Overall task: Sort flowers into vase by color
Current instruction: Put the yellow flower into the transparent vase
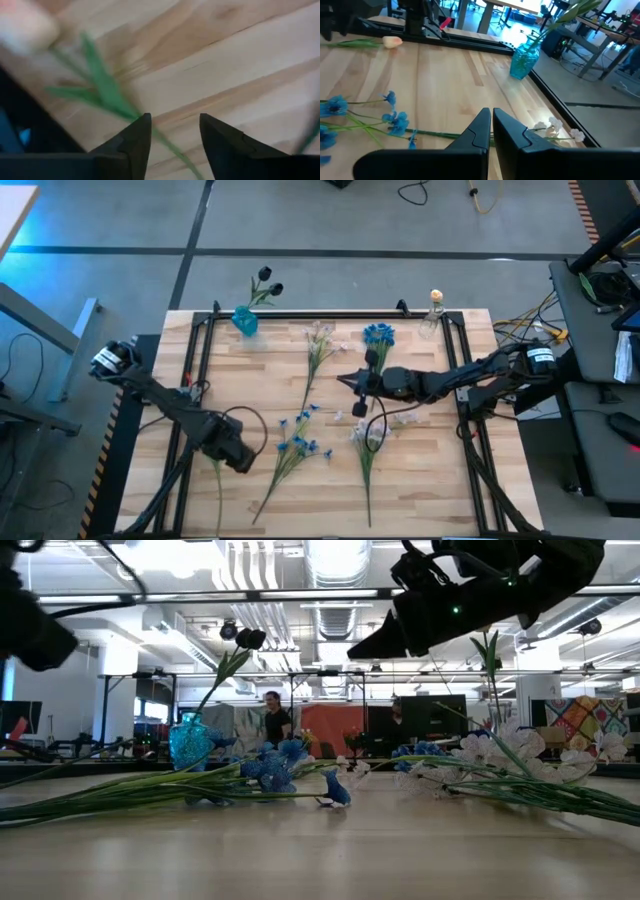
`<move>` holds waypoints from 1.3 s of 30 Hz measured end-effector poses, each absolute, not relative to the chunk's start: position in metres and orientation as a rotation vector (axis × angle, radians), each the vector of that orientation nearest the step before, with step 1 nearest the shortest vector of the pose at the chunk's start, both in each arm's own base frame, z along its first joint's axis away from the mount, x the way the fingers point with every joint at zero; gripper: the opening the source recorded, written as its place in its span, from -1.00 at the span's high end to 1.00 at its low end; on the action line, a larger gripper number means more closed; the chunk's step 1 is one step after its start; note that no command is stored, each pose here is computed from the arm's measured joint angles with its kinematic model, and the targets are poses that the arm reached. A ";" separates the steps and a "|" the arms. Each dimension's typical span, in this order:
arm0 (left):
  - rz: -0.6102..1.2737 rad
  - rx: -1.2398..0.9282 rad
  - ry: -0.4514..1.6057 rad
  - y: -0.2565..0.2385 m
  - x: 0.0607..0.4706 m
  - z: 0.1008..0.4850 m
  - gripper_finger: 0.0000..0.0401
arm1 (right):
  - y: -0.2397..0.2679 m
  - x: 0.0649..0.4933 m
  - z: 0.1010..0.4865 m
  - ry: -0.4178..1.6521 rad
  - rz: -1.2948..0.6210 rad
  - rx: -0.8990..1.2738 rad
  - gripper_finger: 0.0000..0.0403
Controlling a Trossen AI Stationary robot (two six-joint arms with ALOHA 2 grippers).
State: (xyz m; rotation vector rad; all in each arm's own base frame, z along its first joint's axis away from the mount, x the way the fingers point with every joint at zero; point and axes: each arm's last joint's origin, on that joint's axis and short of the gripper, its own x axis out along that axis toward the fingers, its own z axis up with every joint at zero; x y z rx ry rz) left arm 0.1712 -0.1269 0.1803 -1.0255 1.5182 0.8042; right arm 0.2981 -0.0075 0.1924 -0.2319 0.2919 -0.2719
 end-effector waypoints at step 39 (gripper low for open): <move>0.739 -1.041 1.281 -0.121 0.149 0.163 0.94 | -0.004 0.298 0.192 0.289 -0.262 -0.232 0.94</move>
